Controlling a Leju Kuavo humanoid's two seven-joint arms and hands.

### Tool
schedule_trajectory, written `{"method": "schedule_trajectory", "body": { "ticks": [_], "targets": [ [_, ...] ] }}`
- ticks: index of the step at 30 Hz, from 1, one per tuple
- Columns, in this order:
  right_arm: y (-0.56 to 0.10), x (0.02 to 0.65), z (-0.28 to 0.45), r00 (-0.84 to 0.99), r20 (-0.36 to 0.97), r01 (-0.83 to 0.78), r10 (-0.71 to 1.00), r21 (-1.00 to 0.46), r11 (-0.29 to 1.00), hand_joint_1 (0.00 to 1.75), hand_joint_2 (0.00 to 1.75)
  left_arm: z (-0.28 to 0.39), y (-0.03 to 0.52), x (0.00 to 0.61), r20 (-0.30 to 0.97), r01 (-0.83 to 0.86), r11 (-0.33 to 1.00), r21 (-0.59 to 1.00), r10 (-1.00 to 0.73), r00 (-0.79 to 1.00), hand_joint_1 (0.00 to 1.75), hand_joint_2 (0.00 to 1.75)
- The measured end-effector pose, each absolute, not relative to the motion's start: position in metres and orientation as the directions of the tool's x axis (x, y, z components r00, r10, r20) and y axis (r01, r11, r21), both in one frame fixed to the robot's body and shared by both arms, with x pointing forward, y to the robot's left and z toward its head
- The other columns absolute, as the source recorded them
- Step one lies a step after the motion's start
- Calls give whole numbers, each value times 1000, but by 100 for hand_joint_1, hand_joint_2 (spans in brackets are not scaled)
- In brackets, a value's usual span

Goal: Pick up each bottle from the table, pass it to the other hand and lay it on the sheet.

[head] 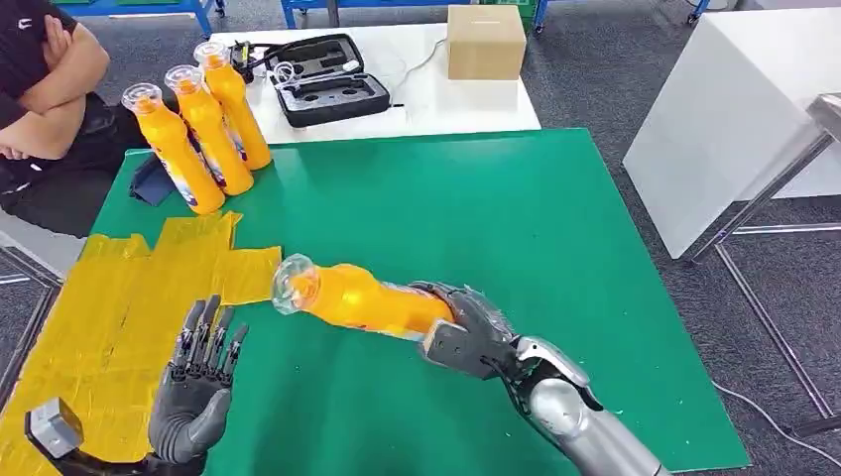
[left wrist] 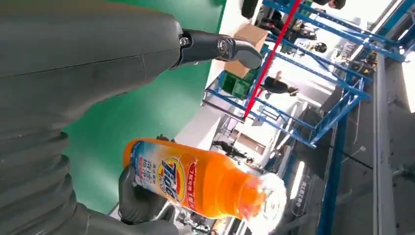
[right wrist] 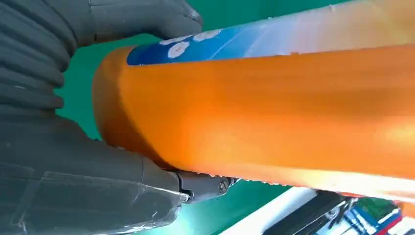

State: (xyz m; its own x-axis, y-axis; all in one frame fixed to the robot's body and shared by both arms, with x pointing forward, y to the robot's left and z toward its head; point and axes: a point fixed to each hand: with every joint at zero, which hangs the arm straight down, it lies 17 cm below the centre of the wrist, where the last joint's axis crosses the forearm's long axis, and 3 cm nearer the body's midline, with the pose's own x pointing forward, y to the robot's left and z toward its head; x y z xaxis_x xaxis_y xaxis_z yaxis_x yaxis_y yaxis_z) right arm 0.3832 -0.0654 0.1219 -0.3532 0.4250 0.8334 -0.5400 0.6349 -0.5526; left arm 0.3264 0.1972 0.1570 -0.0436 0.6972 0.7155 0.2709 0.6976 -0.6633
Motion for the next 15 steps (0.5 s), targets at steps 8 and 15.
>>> {"method": "schedule_trajectory", "body": {
  "ticks": [8, 15],
  "targets": [
    [-16, 380, 139, -392, 840, -590, 376, -543, 598, 175, 175, 158, 148, 323, 764, 317, 732, -603, 644, -34, 0, 175],
    [18, 367, 138, -402, 845, -638, 354, -535, 554, 175, 175, 164, 125, 324, 800, 335, 768, -546, 597, -64, 0, 175]
  ]
}}
